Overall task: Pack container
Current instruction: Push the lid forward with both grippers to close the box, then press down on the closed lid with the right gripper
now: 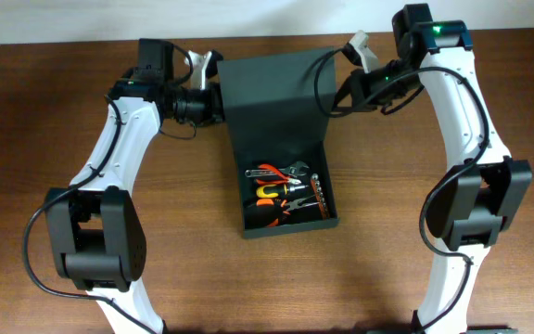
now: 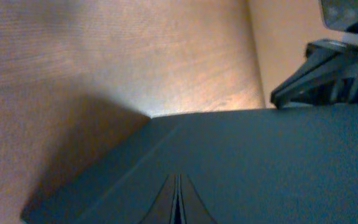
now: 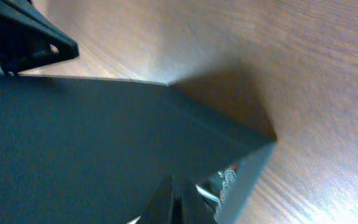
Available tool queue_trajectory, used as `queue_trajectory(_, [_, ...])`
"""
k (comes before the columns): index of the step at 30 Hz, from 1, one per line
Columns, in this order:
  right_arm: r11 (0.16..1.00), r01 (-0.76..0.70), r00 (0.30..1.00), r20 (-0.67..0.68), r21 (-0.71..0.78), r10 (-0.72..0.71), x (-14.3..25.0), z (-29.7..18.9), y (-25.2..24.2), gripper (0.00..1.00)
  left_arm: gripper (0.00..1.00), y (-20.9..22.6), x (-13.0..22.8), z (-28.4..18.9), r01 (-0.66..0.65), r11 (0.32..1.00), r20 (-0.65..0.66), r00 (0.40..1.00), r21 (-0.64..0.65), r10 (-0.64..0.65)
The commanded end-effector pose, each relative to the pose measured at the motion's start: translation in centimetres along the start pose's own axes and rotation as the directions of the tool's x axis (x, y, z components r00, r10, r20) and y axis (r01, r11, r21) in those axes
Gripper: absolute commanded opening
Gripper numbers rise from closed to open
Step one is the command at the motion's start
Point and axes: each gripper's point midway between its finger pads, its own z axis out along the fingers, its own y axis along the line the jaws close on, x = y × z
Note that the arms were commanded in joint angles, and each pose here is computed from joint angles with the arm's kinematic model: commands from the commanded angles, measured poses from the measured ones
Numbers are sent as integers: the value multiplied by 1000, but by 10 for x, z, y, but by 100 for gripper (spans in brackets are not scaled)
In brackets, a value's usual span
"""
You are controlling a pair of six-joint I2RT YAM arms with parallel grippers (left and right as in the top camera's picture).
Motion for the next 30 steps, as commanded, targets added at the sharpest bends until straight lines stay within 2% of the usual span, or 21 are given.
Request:
queue_trajectory(1, [992,108,994,3,69,-108,4,-20,16,4,2,-11,5,-9,-49,998,-7,999,-27,48])
queue_trajectory(11, [981,137,991,-17,138,-136,16,-40,25,4,2,-3,37,-15,-9,995,-111,994,-103,-2])
queue_trajectory(14, [977,149,989,-7,151,-150,16,-45,30,4,2,-3,45,-17,-36,990,-138,990,-138,16])
queue_trajectory(22, [966,185,981,28,179,-193,18,-63,46,4,2,-20,54,-12,-71,989,-168,985,-132,48])
queue_trajectory(30, [980,120,992,-48,159,-114,42,-62,56,4,2,-16,51,-20,-109,970,-155,985,-217,76])
